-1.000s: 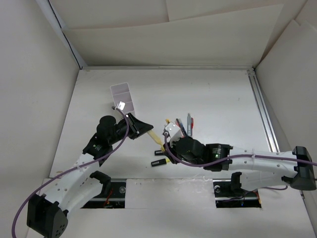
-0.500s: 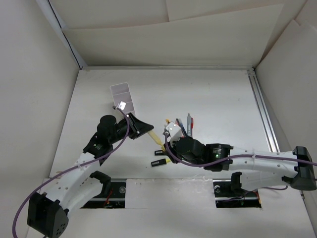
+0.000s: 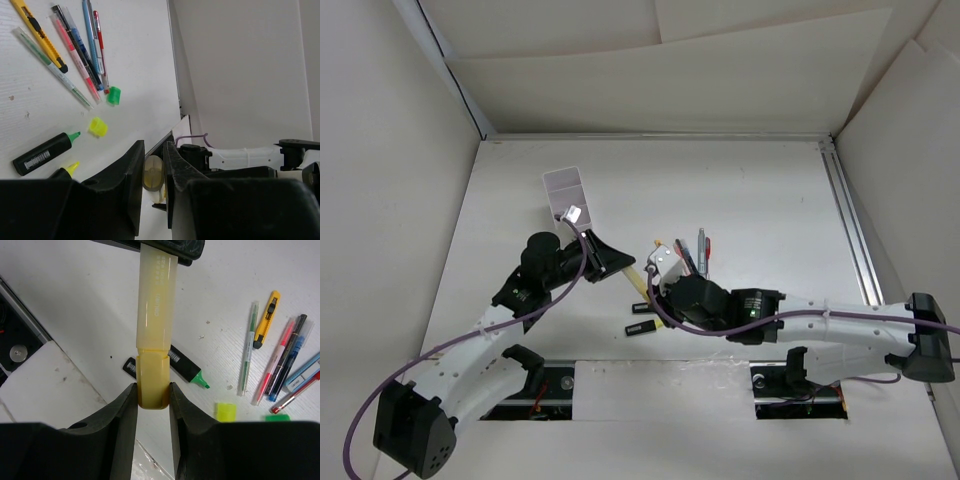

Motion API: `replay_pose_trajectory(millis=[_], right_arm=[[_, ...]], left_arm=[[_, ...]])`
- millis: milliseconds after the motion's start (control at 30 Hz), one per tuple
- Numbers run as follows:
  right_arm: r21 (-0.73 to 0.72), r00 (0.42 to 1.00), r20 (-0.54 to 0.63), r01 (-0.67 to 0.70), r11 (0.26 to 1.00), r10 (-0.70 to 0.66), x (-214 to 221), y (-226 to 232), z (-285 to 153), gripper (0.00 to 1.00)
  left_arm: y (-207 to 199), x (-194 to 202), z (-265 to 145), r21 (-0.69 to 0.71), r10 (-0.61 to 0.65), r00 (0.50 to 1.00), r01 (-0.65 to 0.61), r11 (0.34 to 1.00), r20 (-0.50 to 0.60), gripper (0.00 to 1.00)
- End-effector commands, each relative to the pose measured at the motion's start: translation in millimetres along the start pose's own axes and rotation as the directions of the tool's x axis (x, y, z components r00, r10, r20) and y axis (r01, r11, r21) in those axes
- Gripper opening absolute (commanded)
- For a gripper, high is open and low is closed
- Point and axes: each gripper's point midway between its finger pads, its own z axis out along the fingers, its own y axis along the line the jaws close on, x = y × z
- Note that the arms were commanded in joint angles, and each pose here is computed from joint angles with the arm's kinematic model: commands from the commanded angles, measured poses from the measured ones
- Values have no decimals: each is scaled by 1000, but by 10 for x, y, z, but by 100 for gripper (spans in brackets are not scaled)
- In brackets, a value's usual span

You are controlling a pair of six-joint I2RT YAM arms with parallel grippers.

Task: Sort the stationery into containers
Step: Close the pen cap on the pen.

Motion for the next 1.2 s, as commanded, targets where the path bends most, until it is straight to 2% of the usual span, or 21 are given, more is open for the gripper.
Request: replay_pose_trajectory(millis=[0, 300, 600, 1167], right_arm=[[-17, 993, 111, -28, 999, 30, -404, 89, -37, 19], [13, 989, 141, -51, 999, 49, -454, 30, -45, 18], [19, 974, 213, -88, 996, 82, -684, -16, -170, 18], [49, 965, 241, -122, 991, 107, -919, 35, -71, 18]], left_arm=[[-150, -14, -16, 60, 46, 999, -46, 997, -2, 0], [-152, -5, -4, 64, 47, 999, -46, 997, -10, 0], [-177, 3, -9, 76, 52, 999, -50, 996, -15, 0], [-143, 62, -51, 104, 65, 998, -64, 993, -11, 0]])
